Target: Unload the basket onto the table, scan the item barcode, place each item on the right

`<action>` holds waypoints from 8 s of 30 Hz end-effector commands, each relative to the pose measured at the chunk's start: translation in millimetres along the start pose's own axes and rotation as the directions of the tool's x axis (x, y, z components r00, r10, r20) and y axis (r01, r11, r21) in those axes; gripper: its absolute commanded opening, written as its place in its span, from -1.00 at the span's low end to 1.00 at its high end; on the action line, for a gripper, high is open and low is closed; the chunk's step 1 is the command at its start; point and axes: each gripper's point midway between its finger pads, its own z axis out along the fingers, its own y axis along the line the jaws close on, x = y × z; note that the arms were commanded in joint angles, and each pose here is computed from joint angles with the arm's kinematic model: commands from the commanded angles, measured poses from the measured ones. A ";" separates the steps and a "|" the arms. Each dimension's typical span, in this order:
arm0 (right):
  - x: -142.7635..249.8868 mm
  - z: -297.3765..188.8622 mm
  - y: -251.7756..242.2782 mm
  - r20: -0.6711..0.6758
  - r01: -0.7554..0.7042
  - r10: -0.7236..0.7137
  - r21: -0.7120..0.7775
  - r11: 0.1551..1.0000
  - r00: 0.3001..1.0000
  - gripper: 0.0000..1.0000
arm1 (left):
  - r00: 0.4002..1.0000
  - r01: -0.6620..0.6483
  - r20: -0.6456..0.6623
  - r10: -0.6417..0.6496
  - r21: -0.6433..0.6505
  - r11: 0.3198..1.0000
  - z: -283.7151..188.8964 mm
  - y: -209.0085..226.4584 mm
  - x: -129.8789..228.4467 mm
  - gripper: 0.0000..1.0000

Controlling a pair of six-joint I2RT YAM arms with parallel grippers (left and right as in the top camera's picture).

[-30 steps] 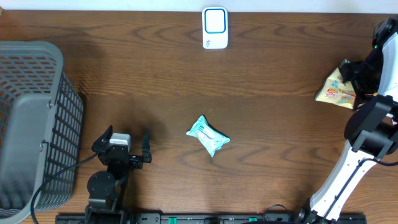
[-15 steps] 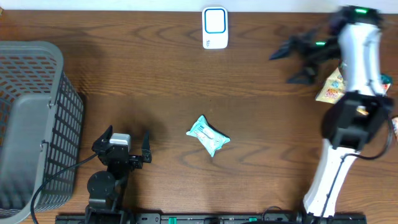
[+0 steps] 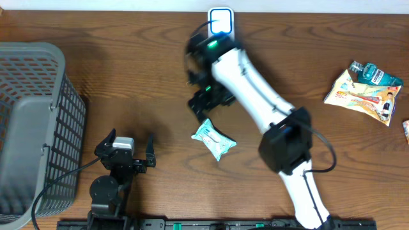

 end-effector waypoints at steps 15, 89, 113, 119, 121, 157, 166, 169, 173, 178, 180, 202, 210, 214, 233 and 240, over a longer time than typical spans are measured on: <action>33.3 -46.2 22.4 0.069 -0.048 0.043 0.066 0.997 0.997 0.98 | 0.999 0.004 -0.045 -0.003 0.012 1.000 1.0 -1.9 14.9 1.00; 30.5 110.0 37.2 0.288 0.017 -0.139 0.388 0.922 0.947 -0.83 | 0.999 0.004 -0.045 -0.003 0.012 1.000 1.0 -1.9 14.9 1.00; 45.6 -5.3 68.0 0.351 0.263 0.052 -0.784 0.562 0.935 -0.98 | 0.999 0.004 -0.045 -0.003 0.012 1.000 1.0 -1.9 14.8 1.00; 40.6 20.0 55.0 0.337 0.245 0.156 -0.873 0.422 0.929 -0.98 | 0.999 0.004 -0.045 -0.003 0.012 1.000 1.0 -1.9 14.9 1.00; 38.4 30.7 53.3 0.319 0.229 0.159 -0.878 0.420 0.934 -0.98 | 0.999 0.004 -0.045 -0.003 0.012 1.000 1.0 -1.9 14.9 1.00; 40.1 119.8 -28.7 0.110 -0.143 0.295 -0.685 0.714 0.949 0.73 | 0.999 0.003 -0.045 -0.003 0.012 1.000 1.0 -1.9 14.9 1.00; 37.5 112.0 -18.4 0.147 -0.076 0.259 -0.721 0.689 0.955 0.83 | 0.999 0.004 -0.045 -0.003 0.012 1.000 1.0 -1.9 14.8 1.00; 39.3 117.9 -22.6 0.141 -0.088 0.253 -0.690 0.719 0.957 0.46 | 0.999 0.004 -0.045 -0.003 0.012 1.000 1.0 -1.9 14.9 1.00; 38.6 118.3 -19.9 0.145 -0.079 0.243 -0.687 0.722 0.959 0.01 | 0.999 0.004 -0.045 -0.003 0.012 1.000 1.0 -1.9 14.9 1.00; 38.6 118.2 -20.2 0.145 -0.080 0.245 -0.687 0.722 0.959 -0.23 | 0.999 0.004 -0.045 -0.003 0.012 1.000 1.0 -1.9 14.8 1.00; 38.4 118.2 -20.1 0.146 -0.079 0.244 -0.687 0.722 0.959 -0.35 | 0.999 0.004 -0.045 -0.003 0.012 1.000 1.0 -1.9 14.9 1.00; 26.2 61.3 6.4 0.188 0.040 0.306 -0.901 0.432 0.933 -0.97 | 0.999 0.004 -0.045 -0.003 0.012 1.000 1.0 -1.9 14.9 1.00; 48.4 24.0 -2.1 0.083 -0.044 0.375 -0.947 0.318 0.923 -0.97 | 0.999 0.004 -0.045 -0.003 0.012 1.000 1.0 -1.9 14.9 1.00; 63.9 -3.8 -1.0 0.142 0.012 0.365 -0.941 0.338 0.920 -0.97 | 0.999 0.004 -0.045 -0.003 0.012 1.000 1.0 -1.9 14.8 1.00; 137.1 -89.0 -12.3 0.327 -0.172 0.500 -0.675 0.718 0.802 -0.97 | 0.999 0.004 -0.045 -0.003 0.012 1.000 1.0 -1.9 14.9 1.00; 157.7 -102.6 -27.6 0.224 -0.509 0.789 -0.657 0.556 0.572 -0.97 | 0.999 0.004 -0.045 -0.003 0.012 1.000 1.0 -1.9 14.9 1.00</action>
